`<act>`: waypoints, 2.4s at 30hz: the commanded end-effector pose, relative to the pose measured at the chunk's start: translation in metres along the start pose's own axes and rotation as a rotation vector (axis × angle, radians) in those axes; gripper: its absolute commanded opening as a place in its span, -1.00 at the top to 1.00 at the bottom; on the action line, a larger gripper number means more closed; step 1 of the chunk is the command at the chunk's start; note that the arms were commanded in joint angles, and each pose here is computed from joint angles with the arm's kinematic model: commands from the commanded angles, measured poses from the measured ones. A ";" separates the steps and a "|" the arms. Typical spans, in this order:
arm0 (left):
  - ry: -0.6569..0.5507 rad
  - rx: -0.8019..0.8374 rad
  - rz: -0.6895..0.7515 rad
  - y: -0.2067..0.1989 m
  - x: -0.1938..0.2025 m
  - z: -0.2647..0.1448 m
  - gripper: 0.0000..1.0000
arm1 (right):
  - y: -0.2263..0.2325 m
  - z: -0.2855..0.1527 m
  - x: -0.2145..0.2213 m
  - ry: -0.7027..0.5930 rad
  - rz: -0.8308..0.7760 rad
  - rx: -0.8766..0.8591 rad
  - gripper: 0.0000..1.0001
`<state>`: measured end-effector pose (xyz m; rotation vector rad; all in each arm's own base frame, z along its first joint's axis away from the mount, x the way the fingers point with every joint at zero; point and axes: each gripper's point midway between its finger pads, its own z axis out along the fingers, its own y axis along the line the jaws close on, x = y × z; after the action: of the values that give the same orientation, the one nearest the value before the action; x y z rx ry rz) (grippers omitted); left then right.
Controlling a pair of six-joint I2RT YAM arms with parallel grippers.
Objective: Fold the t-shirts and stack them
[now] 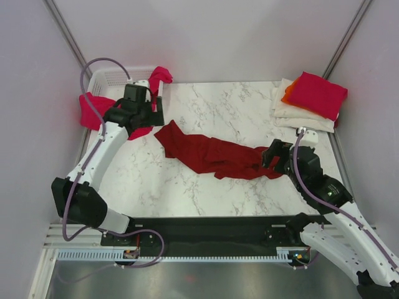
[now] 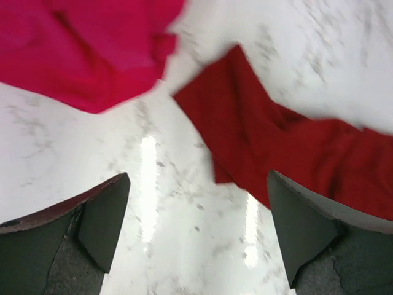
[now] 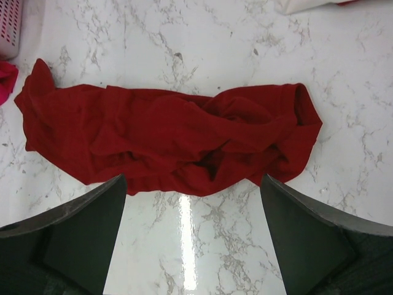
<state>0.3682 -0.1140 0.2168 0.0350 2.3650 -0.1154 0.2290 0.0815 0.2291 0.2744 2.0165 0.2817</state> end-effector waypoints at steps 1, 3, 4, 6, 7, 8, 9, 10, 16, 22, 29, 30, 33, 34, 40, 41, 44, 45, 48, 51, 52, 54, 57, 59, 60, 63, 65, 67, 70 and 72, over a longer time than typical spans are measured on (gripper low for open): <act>-0.131 -0.153 -0.034 0.045 -0.024 0.025 -1.00 | 0.007 0.007 0.013 0.036 0.027 -0.034 -0.96; -0.146 -0.215 -0.077 0.064 -0.029 0.054 -0.99 | 0.007 0.011 0.019 0.049 0.024 -0.033 -0.96; -0.144 -0.223 -0.105 0.071 -0.031 0.063 -1.00 | 0.007 0.013 0.021 0.057 0.020 -0.028 -0.96; -0.120 -0.246 -0.185 0.093 -0.029 0.087 -1.00 | 0.008 0.012 0.023 0.070 0.006 -0.036 -0.96; -0.153 -0.237 -0.212 0.098 -0.041 0.094 -1.00 | 0.007 0.012 0.023 0.070 0.001 -0.036 -0.96; -0.160 -0.236 -0.235 0.106 -0.045 0.099 -0.99 | 0.006 0.012 0.023 0.069 -0.004 -0.033 -0.96; -0.159 -0.235 -0.240 0.108 -0.047 0.108 -0.99 | 0.004 0.013 0.026 0.072 -0.012 -0.028 -0.96; -0.157 -0.237 -0.236 0.110 -0.054 0.121 -1.00 | 0.004 0.012 0.025 0.069 -0.009 -0.030 -0.96; -0.159 -0.289 -0.194 0.122 -0.074 0.156 -0.99 | 0.010 0.013 0.030 0.099 -0.024 -0.060 -0.96; -0.167 -0.296 -0.150 0.126 -0.093 0.186 0.43 | 0.011 0.017 0.034 0.116 -0.036 -0.057 -0.96; -0.360 -0.312 -0.190 0.125 -0.166 0.111 0.95 | 0.010 0.024 0.041 0.137 -0.049 -0.042 -0.96; -0.400 -0.313 -0.192 0.125 -0.180 0.096 0.95 | 0.010 0.026 0.042 0.138 -0.051 -0.039 -0.96; -0.567 -0.220 -0.193 0.111 -0.250 0.057 0.95 | 0.009 0.031 0.047 0.157 -0.061 -0.030 -0.96; -0.600 -0.179 -0.189 0.105 -0.265 0.053 0.95 | 0.010 0.031 0.048 0.161 -0.066 -0.032 -0.96; -0.857 -0.102 -0.232 0.093 -0.351 -0.003 0.95 | 0.015 0.039 0.048 0.199 -0.107 -0.025 -0.96; -0.864 -0.096 -0.237 0.093 -0.353 -0.006 0.96 | 0.015 0.039 0.047 0.200 -0.112 -0.024 -0.96; -0.776 -0.092 -0.231 0.091 -0.334 0.015 0.95 | 0.012 0.038 0.043 0.191 -0.123 -0.001 -0.96; -0.695 -0.104 -0.231 0.093 -0.314 0.041 0.95 | 0.011 0.038 0.042 0.187 -0.121 0.004 -0.96; -0.593 -0.122 -0.252 0.096 -0.281 0.057 0.96 | 0.010 0.038 0.046 0.192 -0.114 0.002 -0.96; -0.589 -0.126 -0.256 0.096 -0.278 0.053 0.95 | 0.011 0.039 0.050 0.208 -0.115 -0.006 -0.96; -0.595 -0.109 -0.244 0.093 -0.281 0.051 0.95 | 0.011 0.038 0.051 0.210 -0.117 -0.008 -0.96; -0.629 -0.092 -0.225 0.090 -0.291 0.033 0.96 | 0.011 0.039 0.050 0.209 -0.116 -0.009 -0.96; -0.690 -0.085 -0.226 0.086 -0.304 -0.002 0.95 | 0.010 0.038 0.048 0.199 -0.112 -0.004 -0.96; -0.727 -0.086 -0.228 0.086 -0.312 -0.020 0.96 | 0.009 0.038 0.049 0.198 -0.107 -0.001 -0.96; -0.761 -0.077 -0.225 0.084 -0.320 -0.035 0.95 | 0.010 0.037 0.049 0.195 -0.103 -0.004 -0.96; -0.849 -0.056 -0.222 0.079 -0.337 -0.074 0.95 | 0.010 0.037 0.050 0.195 -0.100 -0.012 -0.96; -0.900 -0.046 -0.221 0.077 -0.346 -0.098 0.95 | 0.010 0.036 0.049 0.193 -0.101 -0.014 -0.96; -0.986 -0.024 -0.217 0.074 -0.359 -0.136 0.95 | 0.010 0.036 0.050 0.194 -0.099 -0.015 -0.96; -1.109 0.002 -0.218 0.070 -0.371 -0.194 0.95 | 0.010 0.035 0.048 0.183 -0.093 -0.018 -0.96; -1.131 0.003 -0.225 0.071 -0.371 -0.209 0.95 | 0.010 0.035 0.048 0.180 -0.093 -0.018 -0.96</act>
<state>0.5534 -0.0226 0.5240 -0.2589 1.4689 -0.1374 0.2350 0.1075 0.1639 0.1314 2.2477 0.2501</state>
